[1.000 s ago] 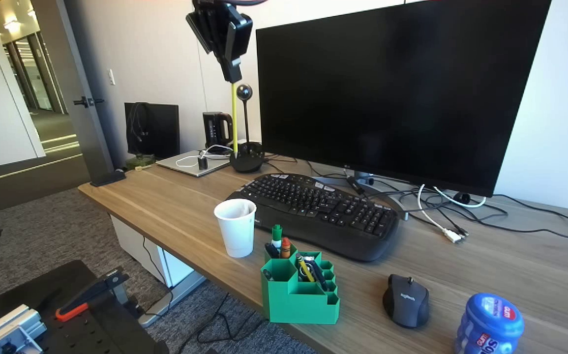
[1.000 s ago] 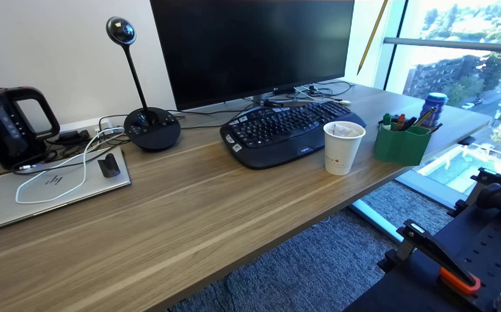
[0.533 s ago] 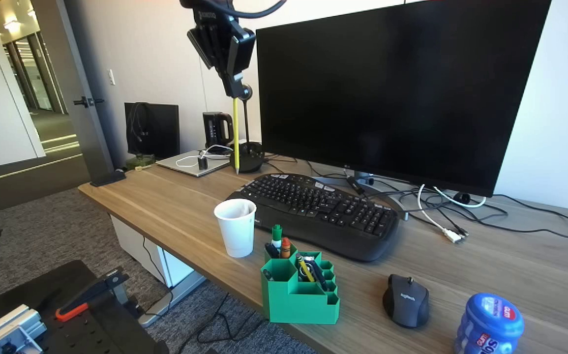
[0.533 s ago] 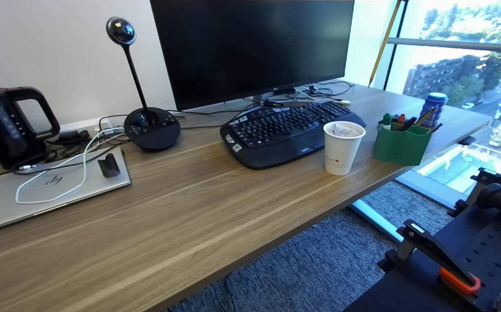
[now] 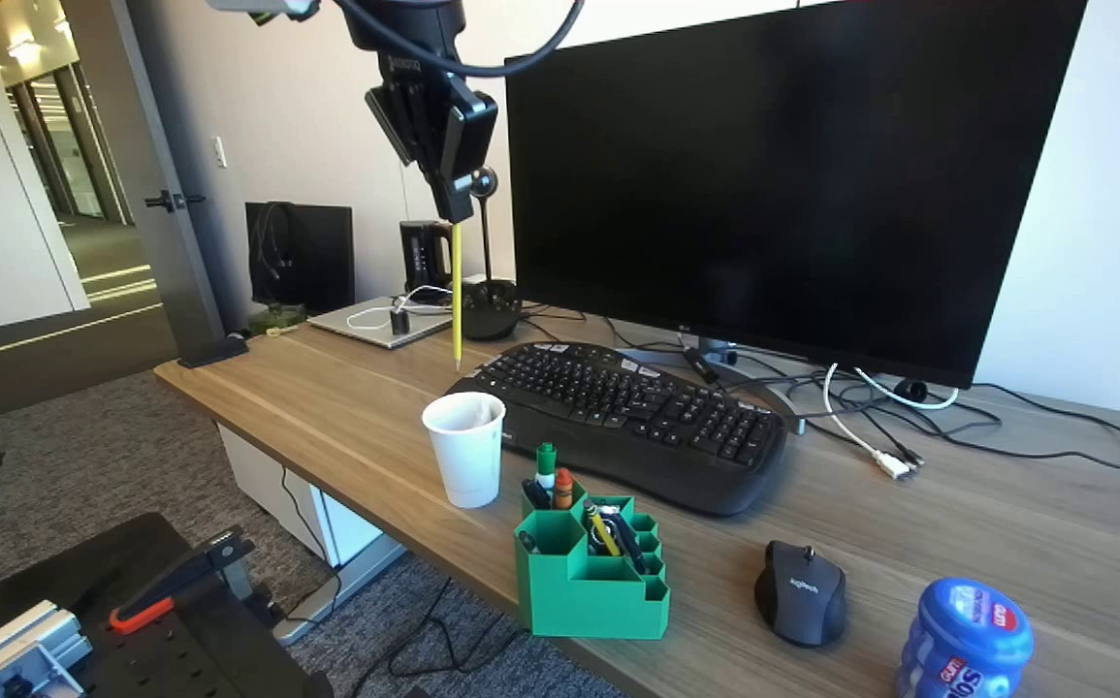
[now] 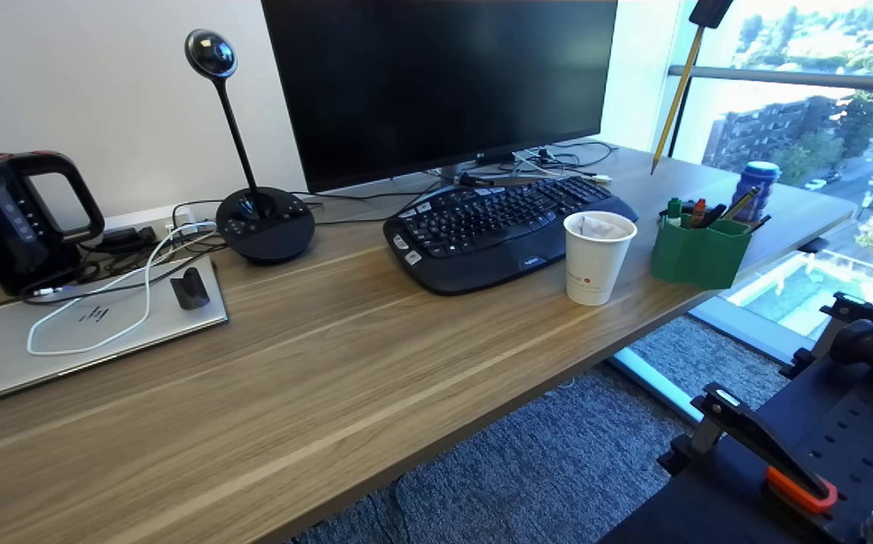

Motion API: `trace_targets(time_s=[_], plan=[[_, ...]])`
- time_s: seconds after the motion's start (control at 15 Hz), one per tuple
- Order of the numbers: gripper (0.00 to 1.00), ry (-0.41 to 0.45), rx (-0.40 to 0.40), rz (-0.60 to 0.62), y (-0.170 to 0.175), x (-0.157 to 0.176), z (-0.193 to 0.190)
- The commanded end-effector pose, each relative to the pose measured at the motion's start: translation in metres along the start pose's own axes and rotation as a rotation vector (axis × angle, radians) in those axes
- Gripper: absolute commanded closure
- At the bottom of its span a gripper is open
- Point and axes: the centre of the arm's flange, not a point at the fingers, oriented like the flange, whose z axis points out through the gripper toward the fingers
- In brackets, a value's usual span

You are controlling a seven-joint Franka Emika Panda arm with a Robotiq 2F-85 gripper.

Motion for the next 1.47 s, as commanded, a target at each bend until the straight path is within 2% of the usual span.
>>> trace_targets(time_s=[0.0, 1.0, 1.4], plan=[[0.98, -0.009, -0.014, -0.007, 0.005, -0.001, 0.006], [0.98, 0.004, 0.002, -0.002, 0.019, -0.001, 0.018], [0.98, 0.085, 0.02, -0.091, 0.026, 0.012, 0.018]])
